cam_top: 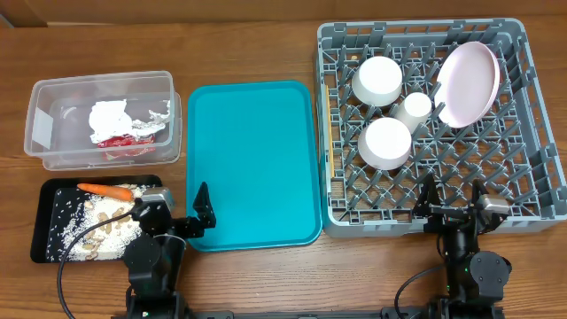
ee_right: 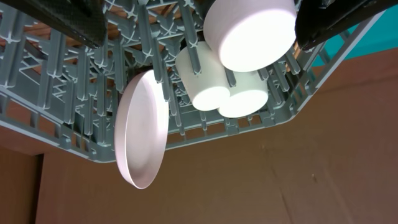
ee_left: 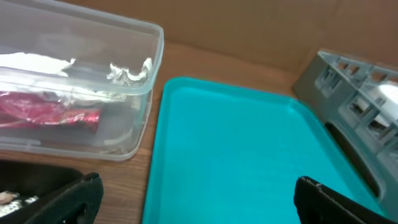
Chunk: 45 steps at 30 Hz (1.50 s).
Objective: Sort waste into correct bins and load items into the dishwasher
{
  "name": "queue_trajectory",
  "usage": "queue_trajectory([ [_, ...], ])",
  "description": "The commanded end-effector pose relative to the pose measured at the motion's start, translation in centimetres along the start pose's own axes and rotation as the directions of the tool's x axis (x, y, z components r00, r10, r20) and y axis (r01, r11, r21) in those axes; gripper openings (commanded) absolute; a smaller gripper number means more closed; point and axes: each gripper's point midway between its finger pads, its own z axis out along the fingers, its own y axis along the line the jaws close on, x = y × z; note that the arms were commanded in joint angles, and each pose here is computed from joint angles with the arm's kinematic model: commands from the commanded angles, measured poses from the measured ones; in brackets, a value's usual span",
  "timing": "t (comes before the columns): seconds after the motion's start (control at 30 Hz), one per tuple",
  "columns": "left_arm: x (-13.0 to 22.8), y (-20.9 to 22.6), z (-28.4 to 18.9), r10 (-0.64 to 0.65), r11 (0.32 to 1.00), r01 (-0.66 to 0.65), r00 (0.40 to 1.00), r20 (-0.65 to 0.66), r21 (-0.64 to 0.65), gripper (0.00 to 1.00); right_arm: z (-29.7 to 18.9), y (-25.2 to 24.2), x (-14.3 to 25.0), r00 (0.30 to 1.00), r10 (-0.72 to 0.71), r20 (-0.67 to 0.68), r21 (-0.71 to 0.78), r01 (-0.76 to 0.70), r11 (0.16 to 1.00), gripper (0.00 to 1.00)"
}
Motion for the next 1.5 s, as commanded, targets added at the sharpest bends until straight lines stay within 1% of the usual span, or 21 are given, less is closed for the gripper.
queue_trajectory([
  [0.0,0.6,-0.5,-0.4,0.142,0.990,-0.142,0.990,-0.010,0.015,1.00,0.0,0.0,0.1,1.000,-0.004,0.005,-0.003,0.004,1.000,1.00],
  [0.03,0.8,-1.1,-0.7,0.202,0.979,-0.202,0.979,-0.010,0.038,1.00,0.0,0.0,0.1,1.000,-0.004,0.005,-0.003,0.004,1.000,1.00],
  [0.1,0.5,-1.6,-1.1,0.248,0.967,-0.248,0.969,0.016,0.050,1.00,0.0,0.0,0.1,1.000,-0.004,0.005,-0.003,0.004,1.000,1.00],
  [0.2,-0.9,-2.2,-1.6,0.294,0.953,-0.299,0.952,0.088,0.049,1.00,0.0,0.0,0.1,1.000,-0.004,0.005,-0.003,0.004,1.000,1.00],
  [0.33,-2.6,-2.4,-2.3,0.318,0.945,-0.326,0.934,0.165,0.027,1.00,0.0,0.0,0.1,1.000,-0.004,0.005,-0.003,0.004,1.000,1.00],
  [0.4,-2.6,-2.3,-2.3,0.338,0.938,-0.345,0.927,0.165,0.015,1.00,0.0,0.0,0.1,1.000,-0.004,0.005,-0.003,0.004,1.000,1.00],
  [0.63,-2.7,-1.7,-2.3,0.338,0.940,-0.339,0.927,0.161,-0.021,1.00,0.0,0.0,0.1,1.000,-0.004,0.005,-0.003,0.004,1.000,1.00],
  [1.47,-2.7,-1.7,-2.3,0.338,0.940,-0.340,0.928,0.159,-0.020,1.00,0.0,0.0,0.1,1.000,-0.004,0.005,-0.003,0.004,1.000,1.00],
])
